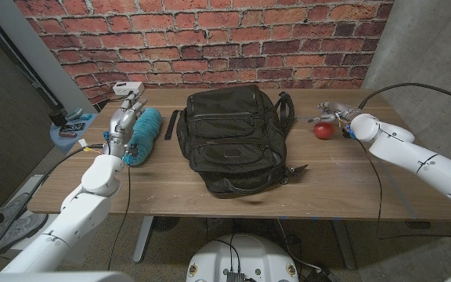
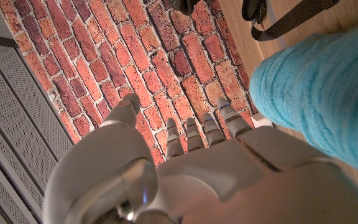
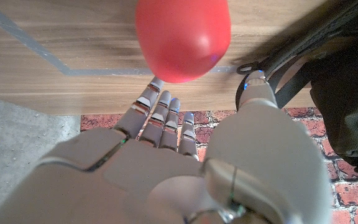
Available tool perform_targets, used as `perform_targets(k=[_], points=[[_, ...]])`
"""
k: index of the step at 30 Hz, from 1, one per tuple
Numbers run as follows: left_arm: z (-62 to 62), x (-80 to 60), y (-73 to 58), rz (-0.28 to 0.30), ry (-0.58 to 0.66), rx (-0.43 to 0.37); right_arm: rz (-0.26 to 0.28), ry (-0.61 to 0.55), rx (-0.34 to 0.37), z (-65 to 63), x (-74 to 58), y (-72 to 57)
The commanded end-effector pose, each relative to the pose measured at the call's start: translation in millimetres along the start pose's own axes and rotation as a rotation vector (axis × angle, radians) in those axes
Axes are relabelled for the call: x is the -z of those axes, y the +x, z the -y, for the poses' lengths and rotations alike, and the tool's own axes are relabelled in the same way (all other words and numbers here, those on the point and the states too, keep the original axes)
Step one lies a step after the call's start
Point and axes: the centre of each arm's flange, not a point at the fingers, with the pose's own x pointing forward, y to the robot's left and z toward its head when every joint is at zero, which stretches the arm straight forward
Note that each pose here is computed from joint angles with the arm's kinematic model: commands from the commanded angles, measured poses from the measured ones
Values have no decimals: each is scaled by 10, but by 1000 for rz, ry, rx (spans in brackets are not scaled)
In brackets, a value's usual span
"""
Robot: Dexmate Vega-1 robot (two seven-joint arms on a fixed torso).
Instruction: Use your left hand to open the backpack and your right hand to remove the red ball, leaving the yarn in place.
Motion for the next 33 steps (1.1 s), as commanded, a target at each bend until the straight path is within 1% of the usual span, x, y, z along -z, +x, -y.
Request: perform_targets(k=[1,10,15,26,33], points=[[-64,20,79,10,-17,23,5,12,18,52,-159,-58],[-122,47,160,11,-21,51,13,37,7,100,-299,-118],[-146,63,191,6,-21,68,29,71,23,101,-357,-151],[-174,113,228,0,-20,87,64,172,103,138,-355,-217],[-173,154,258,-7,-25,97,86,207,137,174,-388,-222]])
